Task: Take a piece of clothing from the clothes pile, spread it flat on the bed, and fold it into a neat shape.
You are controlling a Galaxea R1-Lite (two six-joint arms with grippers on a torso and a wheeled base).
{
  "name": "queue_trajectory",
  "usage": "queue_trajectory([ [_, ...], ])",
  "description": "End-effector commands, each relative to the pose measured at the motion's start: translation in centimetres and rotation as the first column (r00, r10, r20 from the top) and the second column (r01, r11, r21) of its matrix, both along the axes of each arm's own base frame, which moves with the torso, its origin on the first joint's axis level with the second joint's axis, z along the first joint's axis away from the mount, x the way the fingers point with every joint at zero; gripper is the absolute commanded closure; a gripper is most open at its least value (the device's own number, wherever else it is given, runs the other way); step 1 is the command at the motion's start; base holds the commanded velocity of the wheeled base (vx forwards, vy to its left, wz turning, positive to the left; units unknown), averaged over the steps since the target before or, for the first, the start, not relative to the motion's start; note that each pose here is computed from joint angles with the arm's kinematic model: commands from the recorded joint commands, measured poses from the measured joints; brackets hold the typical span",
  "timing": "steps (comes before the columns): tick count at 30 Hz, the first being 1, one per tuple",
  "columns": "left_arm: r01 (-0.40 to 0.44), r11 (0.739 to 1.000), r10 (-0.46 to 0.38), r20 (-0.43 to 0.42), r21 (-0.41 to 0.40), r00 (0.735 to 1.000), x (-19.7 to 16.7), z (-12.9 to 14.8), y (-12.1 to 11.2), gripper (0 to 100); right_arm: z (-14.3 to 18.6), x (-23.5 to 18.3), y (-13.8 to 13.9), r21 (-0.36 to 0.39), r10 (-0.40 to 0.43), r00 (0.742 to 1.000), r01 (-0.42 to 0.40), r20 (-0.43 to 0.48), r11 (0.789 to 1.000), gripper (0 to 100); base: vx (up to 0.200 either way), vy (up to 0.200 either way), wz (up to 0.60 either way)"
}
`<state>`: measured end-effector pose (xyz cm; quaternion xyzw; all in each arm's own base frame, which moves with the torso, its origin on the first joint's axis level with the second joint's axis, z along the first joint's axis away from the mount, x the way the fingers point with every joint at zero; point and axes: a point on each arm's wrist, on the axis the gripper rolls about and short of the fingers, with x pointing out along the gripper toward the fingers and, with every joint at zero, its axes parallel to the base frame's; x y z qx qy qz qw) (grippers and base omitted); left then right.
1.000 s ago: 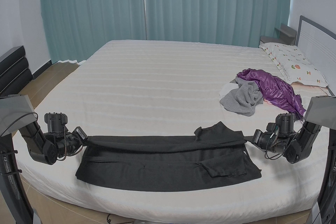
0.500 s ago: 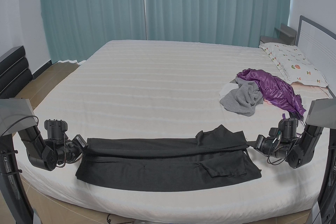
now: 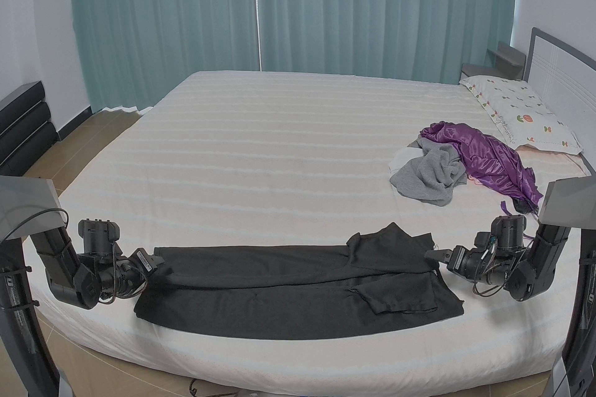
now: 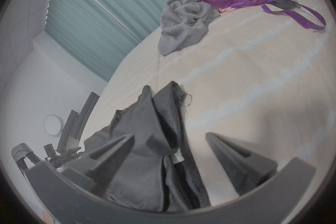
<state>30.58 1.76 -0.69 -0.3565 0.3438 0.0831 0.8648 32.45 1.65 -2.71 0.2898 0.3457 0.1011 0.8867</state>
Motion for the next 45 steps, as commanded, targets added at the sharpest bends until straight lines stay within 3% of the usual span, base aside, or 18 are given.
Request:
queue_trajectory([
  [1, -0.004, 1.0, 0.004, 0.027, -0.003, 1.0, 0.4, 0.6, 0.0, 0, 1.9, 1.5, -0.3, 0.026, -0.015, 0.997, 0.013, 0.074, 1.0, 0, 0.0, 0.0, 0.0],
  [8, -0.047, 0.997, 0.054, 0.117, -0.066, 0.992, 3.7, 1.9, 0.4, 0, 1.9, 4.9, -0.4, 0.101, -0.061, 0.996, 0.055, 0.062, 0.993, 0, 0.0, 0.0, 0.0],
  [12, -0.041, 0.997, 0.046, 0.082, -0.065, 0.996, 5.5, 0.2, 0.2, 0, 1.1, 6.6, -0.4, 0.166, -0.101, 0.995, 0.096, 0.021, 0.982, 0, 0.0, 0.0, 0.0],
  [21, -0.026, 0.998, 0.029, 0.049, -0.057, 0.998, 5.9, -0.7, -0.4, 0, -0.6, 7.0, -0.5, 0.175, -0.102, 0.994, 0.106, -0.031, 0.979, 0, 0.0, 0.0, 0.0],
  [22, -0.029, 0.998, 0.032, 0.055, -0.055, 0.998, 6.0, -0.6, -0.4, 100, -0.6, 7.1, -0.4, 0.174, -0.1, 0.994, 0.105, -0.036, 0.979, 0, 0.0, 0.0, 0.0],
  [39, -0.075, 0.996, 0.078, 0.059, -0.046, 0.995, 6.0, -0.7, 0.5, 100, -1.9, 8.7, 1.5, 0.153, -0.096, 0.995, 0.099, -0.029, 0.983, 0, 0.0, 0.0, 0.0],
  [40, -0.079, 0.996, 0.081, 0.059, -0.046, 0.995, 6.0, -0.7, 0.6, 100, -2.0, 8.9, 1.5, 0.147, -0.105, 0.994, 0.108, -0.026, 0.983, 100, 0.0, 0.0, 0.0],
  [45, -0.089, 0.995, 0.093, 0.06, -0.055, 0.994, 6.2, -0.7, 0.6, 100, -1.5, 9.3, 1.2, 0.134, -0.149, 0.989, 0.147, 0.0, 0.98, 100, 0.0, 0.0, 0.0],
])
